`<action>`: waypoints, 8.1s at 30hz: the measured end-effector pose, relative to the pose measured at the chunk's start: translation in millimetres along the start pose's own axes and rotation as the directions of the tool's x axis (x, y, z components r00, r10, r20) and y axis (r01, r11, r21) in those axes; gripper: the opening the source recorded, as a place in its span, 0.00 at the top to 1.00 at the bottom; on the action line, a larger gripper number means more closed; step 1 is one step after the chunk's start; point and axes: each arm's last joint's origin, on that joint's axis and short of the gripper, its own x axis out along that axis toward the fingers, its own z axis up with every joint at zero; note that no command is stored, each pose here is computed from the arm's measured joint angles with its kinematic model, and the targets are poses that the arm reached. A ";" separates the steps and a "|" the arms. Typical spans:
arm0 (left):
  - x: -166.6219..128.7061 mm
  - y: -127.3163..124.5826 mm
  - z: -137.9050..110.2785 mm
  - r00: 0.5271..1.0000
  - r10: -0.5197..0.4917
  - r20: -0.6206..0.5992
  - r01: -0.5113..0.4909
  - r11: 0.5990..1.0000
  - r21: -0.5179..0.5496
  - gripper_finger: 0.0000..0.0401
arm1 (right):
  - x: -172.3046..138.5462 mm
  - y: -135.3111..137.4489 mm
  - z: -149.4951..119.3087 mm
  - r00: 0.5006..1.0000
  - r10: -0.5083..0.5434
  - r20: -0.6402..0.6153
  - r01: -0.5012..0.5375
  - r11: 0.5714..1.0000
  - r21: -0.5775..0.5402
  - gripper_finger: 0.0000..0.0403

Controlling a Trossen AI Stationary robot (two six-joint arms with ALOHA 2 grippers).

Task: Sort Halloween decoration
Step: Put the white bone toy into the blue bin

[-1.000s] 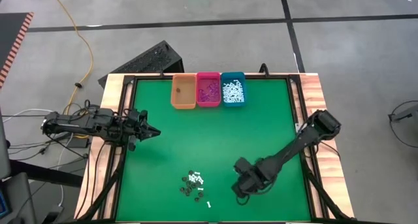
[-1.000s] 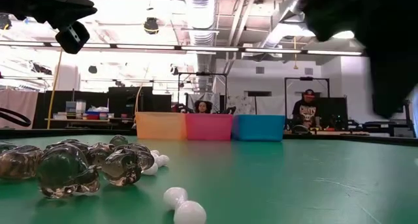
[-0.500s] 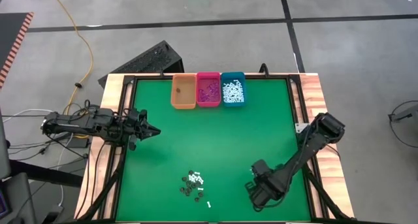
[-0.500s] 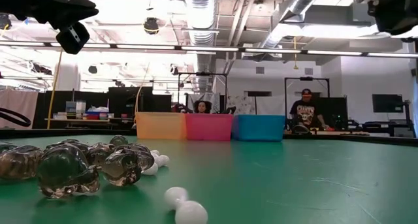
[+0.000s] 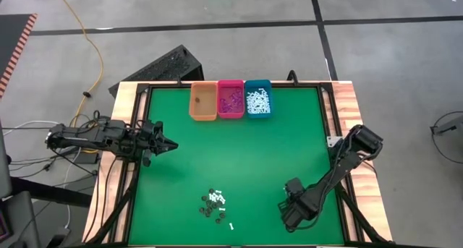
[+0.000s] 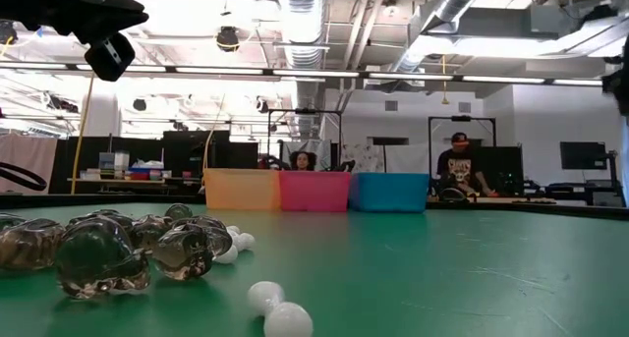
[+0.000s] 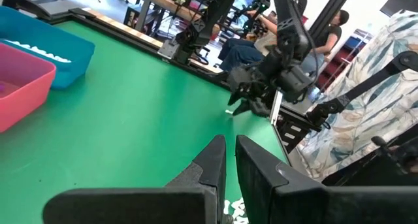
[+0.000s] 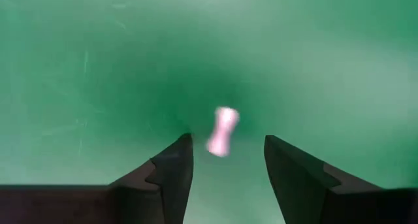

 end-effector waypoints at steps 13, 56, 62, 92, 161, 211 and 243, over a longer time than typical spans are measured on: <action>-0.1 0.7 0.4 1.000 0.022 0.012 -0.022 1.000 -0.002 0.94 | 19.7 0.1 0.6 0.996 0.078 -0.050 -0.078 0.997 -0.003 0.55; 0.0 0.9 0.0 1.000 0.024 0.009 -0.024 1.000 -0.002 0.94 | -20.2 18.9 233.7 0.992 0.127 0.017 -0.112 0.921 -0.374 0.94; 0.0 1.1 -0.5 1.000 0.027 0.004 -0.027 1.000 -0.002 0.94 | -52.8 -13.4 328.3 0.967 0.223 0.120 -0.166 0.916 -0.364 0.94; -0.2 1.7 -5.0 0.998 0.001 -0.059 -0.001 1.000 0.010 0.94 | -26.3 17.7 326.8 0.745 0.520 0.418 -0.121 0.721 -0.682 0.76; 0.5 5.3 -7.1 0.995 0.084 -0.057 -0.082 0.996 0.027 0.94 | 90.3 43.2 273.4 0.558 0.587 0.587 -0.157 0.769 -0.620 0.95; 0.3 6.1 -8.1 0.993 0.098 -0.067 -0.096 0.995 0.032 0.94 | -3.1 63.5 195.2 0.379 0.825 0.418 -0.276 0.533 -0.800 0.54; 0.0 7.6 -9.2 0.989 0.132 -0.068 -0.129 0.991 0.035 0.94 | 20.5 175.7 114.5 0.553 0.710 0.436 0.008 0.519 -0.855 0.54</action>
